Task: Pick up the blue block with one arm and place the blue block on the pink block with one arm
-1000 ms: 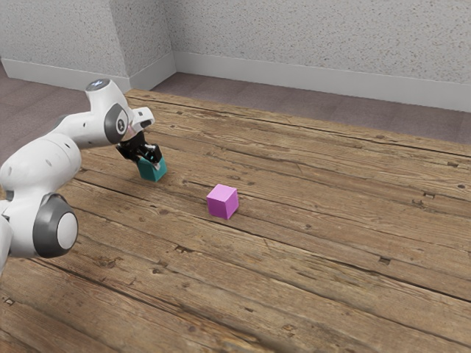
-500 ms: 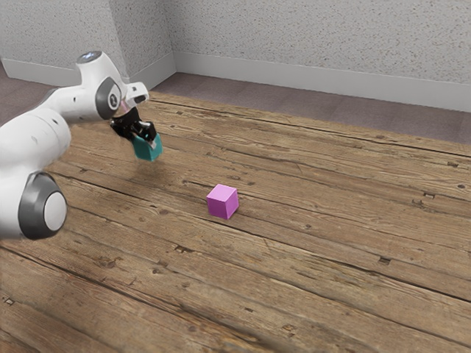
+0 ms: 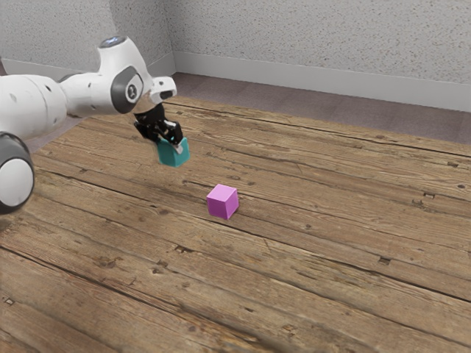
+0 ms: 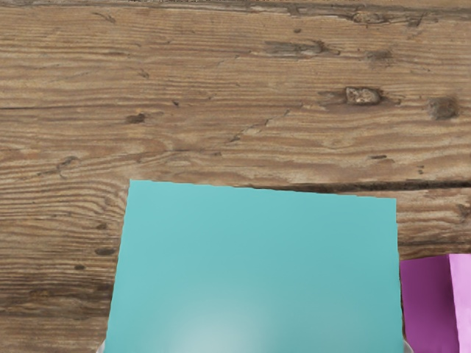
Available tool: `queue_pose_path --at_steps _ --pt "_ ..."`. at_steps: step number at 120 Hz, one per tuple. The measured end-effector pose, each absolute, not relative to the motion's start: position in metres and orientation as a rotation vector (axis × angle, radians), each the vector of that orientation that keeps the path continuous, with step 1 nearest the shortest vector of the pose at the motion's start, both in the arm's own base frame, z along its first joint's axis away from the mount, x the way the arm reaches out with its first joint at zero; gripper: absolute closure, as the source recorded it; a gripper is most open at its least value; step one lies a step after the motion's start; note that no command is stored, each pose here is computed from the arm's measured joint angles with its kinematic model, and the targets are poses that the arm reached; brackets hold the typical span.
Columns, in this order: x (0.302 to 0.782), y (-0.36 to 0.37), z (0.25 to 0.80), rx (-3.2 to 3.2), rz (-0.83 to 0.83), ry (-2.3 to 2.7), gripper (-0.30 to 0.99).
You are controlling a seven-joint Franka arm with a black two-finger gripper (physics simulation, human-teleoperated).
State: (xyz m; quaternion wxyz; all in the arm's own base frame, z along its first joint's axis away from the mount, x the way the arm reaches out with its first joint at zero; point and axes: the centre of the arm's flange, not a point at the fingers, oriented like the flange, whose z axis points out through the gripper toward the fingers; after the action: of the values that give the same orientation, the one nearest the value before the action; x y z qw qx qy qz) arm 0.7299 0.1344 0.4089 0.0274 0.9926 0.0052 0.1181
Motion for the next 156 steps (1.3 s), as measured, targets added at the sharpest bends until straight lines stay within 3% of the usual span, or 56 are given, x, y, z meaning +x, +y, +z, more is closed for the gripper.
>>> queue_pose_path --at_steps 59,109,156 --pt "0.693 0.024 0.395 2.989 0.578 -0.001 0.40" --pt "0.675 0.004 0.376 2.953 0.655 0.057 0.39" --pt "0.670 -0.001 0.360 2.958 0.629 0.062 0.38"
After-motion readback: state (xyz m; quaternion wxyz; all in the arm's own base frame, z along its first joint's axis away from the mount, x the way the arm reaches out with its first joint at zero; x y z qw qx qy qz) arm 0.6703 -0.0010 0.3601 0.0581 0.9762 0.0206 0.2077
